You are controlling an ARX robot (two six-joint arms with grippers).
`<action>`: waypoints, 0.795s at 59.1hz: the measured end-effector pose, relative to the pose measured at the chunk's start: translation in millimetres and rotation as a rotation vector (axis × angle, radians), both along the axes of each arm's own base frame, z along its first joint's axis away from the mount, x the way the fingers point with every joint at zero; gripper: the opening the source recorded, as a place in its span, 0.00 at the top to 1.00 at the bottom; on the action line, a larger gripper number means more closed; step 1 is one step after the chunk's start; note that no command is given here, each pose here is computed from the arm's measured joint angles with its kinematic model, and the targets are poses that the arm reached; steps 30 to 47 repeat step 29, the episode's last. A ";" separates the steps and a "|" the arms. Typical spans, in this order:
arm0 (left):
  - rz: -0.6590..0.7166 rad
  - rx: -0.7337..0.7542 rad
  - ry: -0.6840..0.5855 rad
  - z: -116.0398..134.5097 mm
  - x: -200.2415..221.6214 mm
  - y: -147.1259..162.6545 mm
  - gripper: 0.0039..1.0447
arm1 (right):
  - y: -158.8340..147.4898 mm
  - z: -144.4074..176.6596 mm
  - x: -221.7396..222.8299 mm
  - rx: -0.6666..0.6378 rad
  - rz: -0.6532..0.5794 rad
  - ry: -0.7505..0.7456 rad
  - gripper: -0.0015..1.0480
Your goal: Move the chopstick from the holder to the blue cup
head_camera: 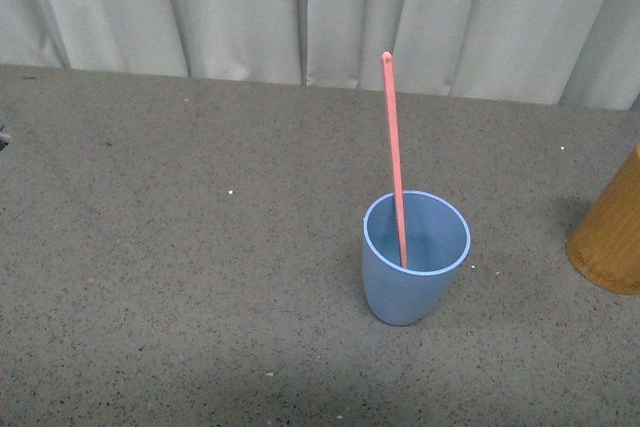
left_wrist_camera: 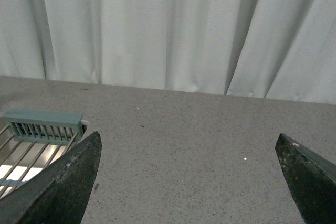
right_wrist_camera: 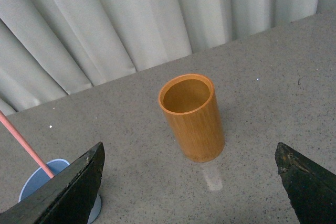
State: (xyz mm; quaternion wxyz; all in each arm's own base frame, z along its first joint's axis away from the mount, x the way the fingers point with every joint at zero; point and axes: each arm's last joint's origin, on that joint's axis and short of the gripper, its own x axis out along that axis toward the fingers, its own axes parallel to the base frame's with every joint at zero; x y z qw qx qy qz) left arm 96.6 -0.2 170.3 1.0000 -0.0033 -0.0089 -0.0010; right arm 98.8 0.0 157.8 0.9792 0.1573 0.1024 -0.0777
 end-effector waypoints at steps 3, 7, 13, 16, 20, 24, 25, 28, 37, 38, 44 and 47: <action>0.000 0.000 0.000 0.0 0.0 0.0 0.06 | 0.0 0.0 0.0 0.000 0.000 0.000 0.09; 0.000 0.000 0.000 0.0 0.0 0.0 0.06 | 0.0 0.0 0.0 0.000 0.000 0.000 0.09; 0.000 0.000 0.000 0.0 0.0 0.0 0.06 | 0.0 0.0 0.0 0.000 0.000 0.000 0.09; 0.000 0.000 0.000 0.0 0.0 0.0 0.06 | 0.0 0.0 0.0 0.000 0.000 0.000 0.09; 0.000 0.000 0.000 0.0 0.0 0.0 0.06 | 0.0 0.0 0.0 0.000 0.000 0.000 0.09; 0.000 0.000 0.000 0.0 0.0 0.0 0.06 | 0.0 0.0 0.0 0.000 0.000 0.000 0.09; 0.000 0.000 0.000 0.0 0.0 0.0 0.06 | 0.0 0.0 0.0 0.000 0.000 0.000 0.09; 0.000 0.000 0.000 0.0 0.0 0.0 0.06 | 0.0 0.0 0.0 0.000 0.000 0.000 0.09; 0.000 0.000 0.000 0.0 0.0 0.0 0.06 | 0.0 0.0 0.0 0.000 0.000 0.000 0.09; 0.000 0.000 0.000 0.0 0.0 0.0 0.06 | 0.0 0.0 0.0 0.000 0.000 0.000 0.09; 0.000 0.000 0.000 0.0 0.0 0.0 0.06 | 0.0 0.0 0.0 0.000 0.000 0.000 0.09; 0.000 0.000 0.000 0.0 0.0 0.0 0.06 | 0.0 0.0 0.0 0.000 0.000 0.000 0.09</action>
